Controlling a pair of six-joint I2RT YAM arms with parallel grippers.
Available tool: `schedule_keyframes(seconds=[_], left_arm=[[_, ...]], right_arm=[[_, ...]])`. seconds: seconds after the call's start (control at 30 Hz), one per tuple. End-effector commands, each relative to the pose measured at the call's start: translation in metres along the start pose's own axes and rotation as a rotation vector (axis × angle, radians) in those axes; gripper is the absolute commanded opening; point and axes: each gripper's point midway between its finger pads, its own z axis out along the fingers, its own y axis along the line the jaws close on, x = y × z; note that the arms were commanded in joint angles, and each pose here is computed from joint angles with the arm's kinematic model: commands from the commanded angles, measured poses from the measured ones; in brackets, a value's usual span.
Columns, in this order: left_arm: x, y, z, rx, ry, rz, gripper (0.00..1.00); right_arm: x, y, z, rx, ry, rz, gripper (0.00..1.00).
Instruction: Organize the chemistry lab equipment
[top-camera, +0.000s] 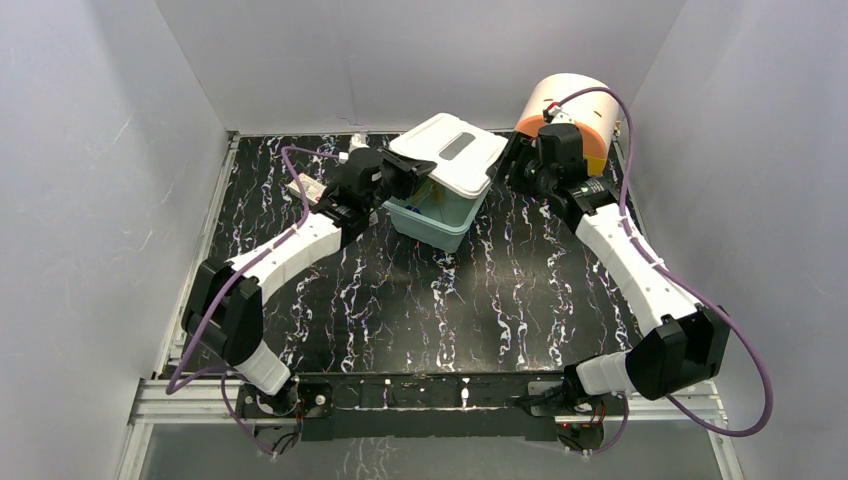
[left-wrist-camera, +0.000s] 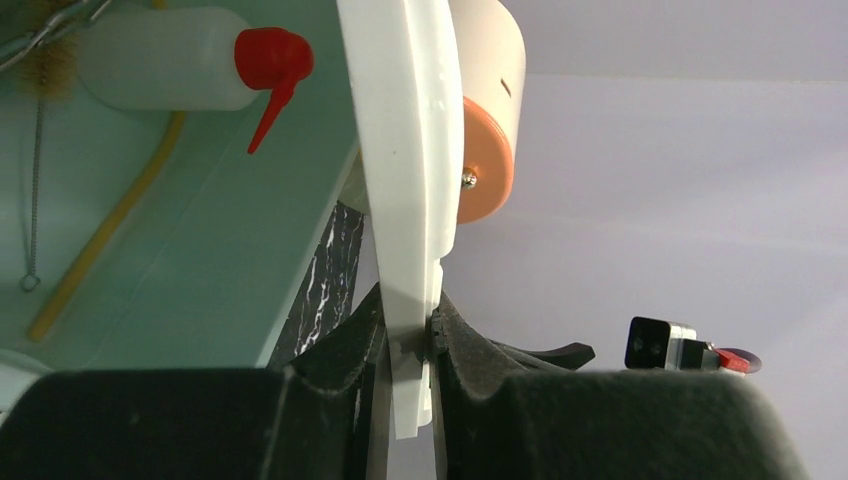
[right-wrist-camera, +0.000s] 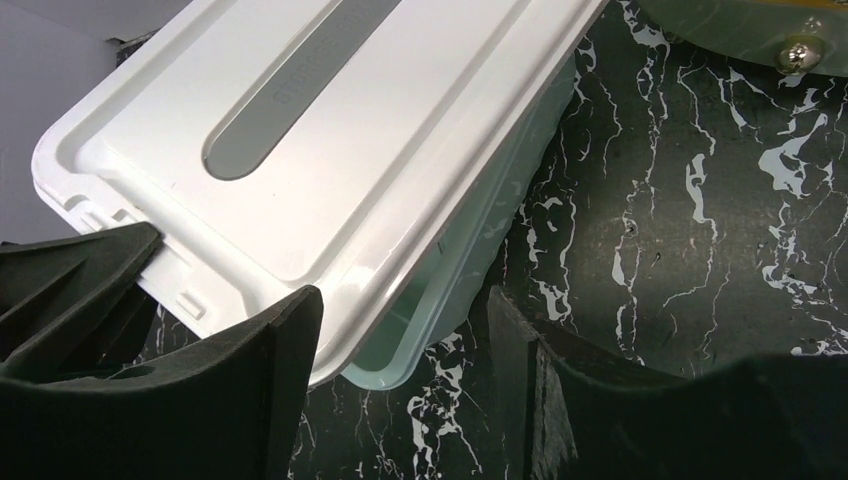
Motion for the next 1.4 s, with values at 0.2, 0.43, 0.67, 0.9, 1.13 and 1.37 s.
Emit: schedule_keyframes(seconds=[0.2,0.43,0.67,0.9,1.13,1.37], left_arm=[[-0.017,-0.003,-0.024,0.002,-0.114,-0.002,0.02],[-0.005,0.016,-0.030,-0.048,-0.077,-0.051,0.11],[0.009,0.043,-0.038,-0.140,-0.036,-0.097,0.23],[0.020,0.072,-0.052,-0.275,-0.001,-0.146,0.37],[0.028,0.091,-0.070,-0.399,0.033,-0.183,0.46],[0.023,0.083,-0.084,-0.418,0.035,-0.100,0.57]], right_arm=[[0.001,-0.013,0.015,0.055,0.006,-0.018,0.69],[0.006,-0.022,0.028,0.099,0.033,-0.029,0.69],[0.011,-0.030,0.047,0.139,0.056,-0.044,0.69],[0.011,-0.033,0.059,0.153,0.068,-0.066,0.70],[0.006,-0.028,0.056,0.131,0.047,-0.072,0.71],[0.011,-0.023,0.060,0.093,0.073,-0.083,0.71]])
